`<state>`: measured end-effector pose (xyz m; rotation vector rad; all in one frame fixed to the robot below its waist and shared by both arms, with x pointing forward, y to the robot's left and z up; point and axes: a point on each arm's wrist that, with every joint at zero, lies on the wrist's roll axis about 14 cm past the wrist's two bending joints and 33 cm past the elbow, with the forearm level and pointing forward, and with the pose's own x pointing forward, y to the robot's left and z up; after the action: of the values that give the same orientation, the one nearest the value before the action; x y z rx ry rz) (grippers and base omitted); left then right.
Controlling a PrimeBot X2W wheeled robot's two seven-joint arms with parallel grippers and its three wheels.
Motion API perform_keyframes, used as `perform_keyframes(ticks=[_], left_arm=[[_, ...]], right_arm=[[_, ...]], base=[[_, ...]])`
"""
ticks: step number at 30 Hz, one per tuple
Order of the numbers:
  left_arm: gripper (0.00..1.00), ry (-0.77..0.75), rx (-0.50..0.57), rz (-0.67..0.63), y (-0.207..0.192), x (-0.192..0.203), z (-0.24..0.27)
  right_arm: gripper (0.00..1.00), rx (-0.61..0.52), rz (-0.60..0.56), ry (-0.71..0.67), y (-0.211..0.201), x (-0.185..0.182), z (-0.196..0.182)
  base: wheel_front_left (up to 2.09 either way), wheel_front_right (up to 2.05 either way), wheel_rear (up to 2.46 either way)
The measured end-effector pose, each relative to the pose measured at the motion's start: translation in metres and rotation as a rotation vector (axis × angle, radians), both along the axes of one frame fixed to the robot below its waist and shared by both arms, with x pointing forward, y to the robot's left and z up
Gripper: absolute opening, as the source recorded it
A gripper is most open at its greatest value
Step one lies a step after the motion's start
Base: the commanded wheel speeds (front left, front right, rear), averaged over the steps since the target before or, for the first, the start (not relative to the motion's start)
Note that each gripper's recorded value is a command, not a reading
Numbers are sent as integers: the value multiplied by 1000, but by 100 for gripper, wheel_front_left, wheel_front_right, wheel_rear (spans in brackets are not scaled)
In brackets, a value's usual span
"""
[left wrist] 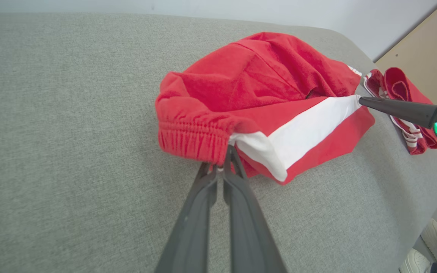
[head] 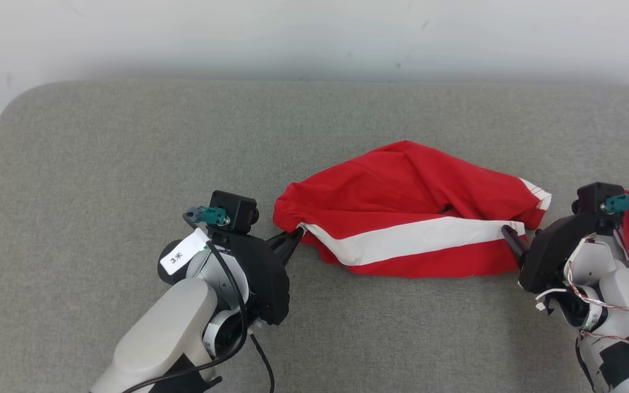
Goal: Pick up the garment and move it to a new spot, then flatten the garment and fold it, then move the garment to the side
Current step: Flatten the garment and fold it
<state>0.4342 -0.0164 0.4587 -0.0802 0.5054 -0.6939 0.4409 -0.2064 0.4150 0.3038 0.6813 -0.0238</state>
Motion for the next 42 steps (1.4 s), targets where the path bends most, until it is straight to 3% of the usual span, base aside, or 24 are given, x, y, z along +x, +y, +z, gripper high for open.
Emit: perform_keyframes(ticks=[4, 7, 8, 9, 11, 13, 15, 17, 18, 25, 26, 27, 28, 32, 35, 42], left_arm=[[0, 11, -3, -2, 0, 1, -3], [0, 22, -2, 2, 1, 3, -7], [0, 26, 0, 4, 2, 4, -8], [0, 28, 0, 6, 3, 5, -9], [0, 29, 3, 9, 5, 8, -8], [0, 36, 6, 16, 8, 9, -11], [0, 41, 7, 20, 9, 9, -13], [0, 42, 8, 22, 10, 9, -13], [0, 41, 9, 23, 11, 9, -13], [0, 36, 8, 30, 12, 10, -9], [0, 38, 1, 30, 10, 10, -8], [0, 41, -2, 27, 9, 10, -8], [0, 43, -1, 24, 8, 9, -8], [0, 43, -6, 18, 5, 8, -6], [0, 44, -6, 16, 4, 8, -6], [0, 53, -2, 14, 4, 7, -9]], right_arm=[[87, 7, -4, 11, 1, 7, -1], [53, 17, 1, 7, 5, 17, 2], [35, 17, 1, 11, 6, 19, 1], [24, 16, 4, 22, 7, 20, -1], [12, 16, 9, 41, 10, 21, -6], [17, 11, 23, 64, 14, 20, -12], [40, 4, 38, 79, 18, 20, -16], [85, 4, 39, 77, 18, 21, -15], [100, -1, 35, 71, 16, 21, -13], [100, -23, 52, 79, 15, 14, -10], [80, -26, 51, 89, 14, 11, -12], [47, -27, 46, 98, 12, 8, -14], [36, -28, 41, 106, 10, 5, -16], [42, -28, 39, 131, 9, -2, -20], [33, -25, 30, 144, 7, -5, -23], [31, -20, 17, 160, 6, -5, -25]], base=[[0, 0, 0], [0, 0, 0], [0, 0, 0], [0, 0, 0], [0, 0, 0], [0, 0, 0], [0, 0, 0], [0, 0, 0], [0, 0, 0], [0, 0, 0], [0, 0, 0], [0, 0, 0], [0, 0, 0], [0, 0, 0], [0, 0, 0], [0, 0, 0]])
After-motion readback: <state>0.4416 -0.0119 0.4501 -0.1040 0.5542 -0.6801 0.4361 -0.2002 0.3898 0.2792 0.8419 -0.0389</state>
